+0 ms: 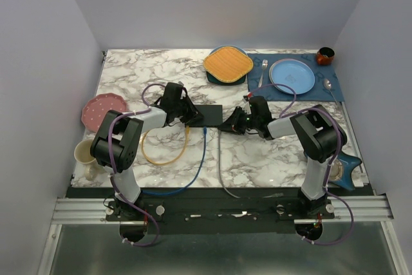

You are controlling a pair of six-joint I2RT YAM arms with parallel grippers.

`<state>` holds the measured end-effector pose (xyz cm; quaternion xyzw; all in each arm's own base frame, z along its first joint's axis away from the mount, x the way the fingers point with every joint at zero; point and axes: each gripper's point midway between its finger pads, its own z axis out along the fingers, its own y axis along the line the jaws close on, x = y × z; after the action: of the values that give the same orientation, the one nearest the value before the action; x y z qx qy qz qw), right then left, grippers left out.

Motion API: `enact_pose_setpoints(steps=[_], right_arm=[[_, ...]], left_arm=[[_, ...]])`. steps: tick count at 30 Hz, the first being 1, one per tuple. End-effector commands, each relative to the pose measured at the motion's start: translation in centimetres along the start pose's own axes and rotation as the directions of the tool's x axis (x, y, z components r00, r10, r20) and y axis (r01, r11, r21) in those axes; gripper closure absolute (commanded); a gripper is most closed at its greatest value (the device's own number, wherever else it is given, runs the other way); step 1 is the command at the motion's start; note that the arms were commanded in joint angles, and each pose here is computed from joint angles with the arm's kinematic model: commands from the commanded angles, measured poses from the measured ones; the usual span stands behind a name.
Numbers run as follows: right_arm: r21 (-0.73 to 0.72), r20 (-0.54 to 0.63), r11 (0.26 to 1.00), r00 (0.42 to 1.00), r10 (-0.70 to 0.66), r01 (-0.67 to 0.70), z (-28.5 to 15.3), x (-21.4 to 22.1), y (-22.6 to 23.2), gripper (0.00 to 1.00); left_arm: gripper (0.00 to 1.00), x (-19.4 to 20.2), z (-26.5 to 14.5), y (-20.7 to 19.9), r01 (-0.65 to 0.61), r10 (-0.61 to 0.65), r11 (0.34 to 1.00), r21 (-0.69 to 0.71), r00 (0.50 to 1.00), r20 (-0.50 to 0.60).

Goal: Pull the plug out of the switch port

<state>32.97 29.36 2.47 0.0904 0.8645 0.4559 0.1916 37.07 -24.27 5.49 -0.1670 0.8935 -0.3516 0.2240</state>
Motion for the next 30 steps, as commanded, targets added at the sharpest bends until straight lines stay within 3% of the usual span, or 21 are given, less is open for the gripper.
enact_pose_setpoints(steps=[1,6,21,30], right_arm=[[0.047,-0.01,0.999,1.0,0.013,-0.012,0.6,0.4,-1.5,0.82],[0.047,-0.014,0.999,1.0,-0.002,0.003,0.5,0.6,-1.6,0.99],[0.054,-0.06,0.998,0.998,-0.031,0.035,0.6,1.7,-2.7,0.99],[-0.09,-0.087,0.995,0.996,0.037,-0.044,0.5,2.8,-1.4,0.99]], left_arm=[[0.78,0.3,-0.3,-0.5,0.0,0.0,1.0,0.021,1.0,-0.004],[0.78,0.3,-0.5,-0.6,-0.003,0.003,1.0,0.024,1.0,0.001],[0.78,5.4,0.5,-3.6,-0.044,0.054,0.995,0.088,0.992,-0.114],[0.78,5.5,0.7,-3.1,-0.038,0.046,0.997,0.068,0.993,-0.113]])
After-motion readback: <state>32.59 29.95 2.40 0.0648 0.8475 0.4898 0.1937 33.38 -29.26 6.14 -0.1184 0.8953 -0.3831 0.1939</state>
